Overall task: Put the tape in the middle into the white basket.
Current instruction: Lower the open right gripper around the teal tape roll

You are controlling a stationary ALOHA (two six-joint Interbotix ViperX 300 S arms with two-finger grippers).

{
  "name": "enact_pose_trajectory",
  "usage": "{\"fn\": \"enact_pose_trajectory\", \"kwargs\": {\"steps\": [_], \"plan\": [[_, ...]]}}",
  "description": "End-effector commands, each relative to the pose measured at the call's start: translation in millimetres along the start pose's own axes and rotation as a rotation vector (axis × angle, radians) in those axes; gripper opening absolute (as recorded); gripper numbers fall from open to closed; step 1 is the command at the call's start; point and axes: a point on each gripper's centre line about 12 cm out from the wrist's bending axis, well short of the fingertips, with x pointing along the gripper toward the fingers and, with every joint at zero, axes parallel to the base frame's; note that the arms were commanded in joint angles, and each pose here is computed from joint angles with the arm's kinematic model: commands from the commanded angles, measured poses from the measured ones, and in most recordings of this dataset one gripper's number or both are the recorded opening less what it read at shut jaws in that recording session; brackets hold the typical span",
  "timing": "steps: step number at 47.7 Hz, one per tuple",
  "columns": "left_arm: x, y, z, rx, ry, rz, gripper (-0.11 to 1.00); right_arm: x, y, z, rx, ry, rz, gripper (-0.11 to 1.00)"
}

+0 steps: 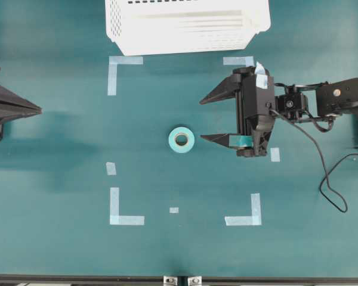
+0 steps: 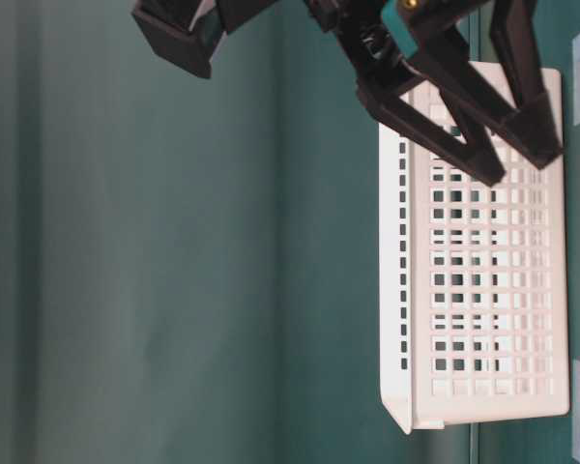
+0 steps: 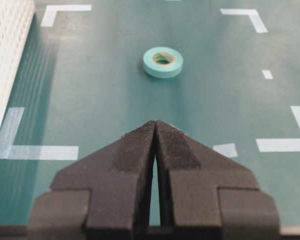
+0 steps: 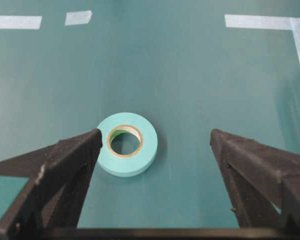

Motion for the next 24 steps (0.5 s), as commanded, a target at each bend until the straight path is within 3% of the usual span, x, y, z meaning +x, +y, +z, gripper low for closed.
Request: {"fn": "enact_pose_trajectory", "kwargs": {"steps": [1, 10, 24], "plan": [[0, 0, 6, -0.001, -0.015, 0.004, -0.11, 4, 5, 11, -0.004, -0.029, 0.014, 0.99], [0, 0, 5, 0.001, -0.014, 0.004, -0.11, 14, 9, 7, -0.003, 0.002, 0.020, 0.99], [0, 1, 5, -0.003, -0.014, 0.007, -0.11, 30, 9, 0, 0.057, 0.040, 0.014, 0.99]]}}
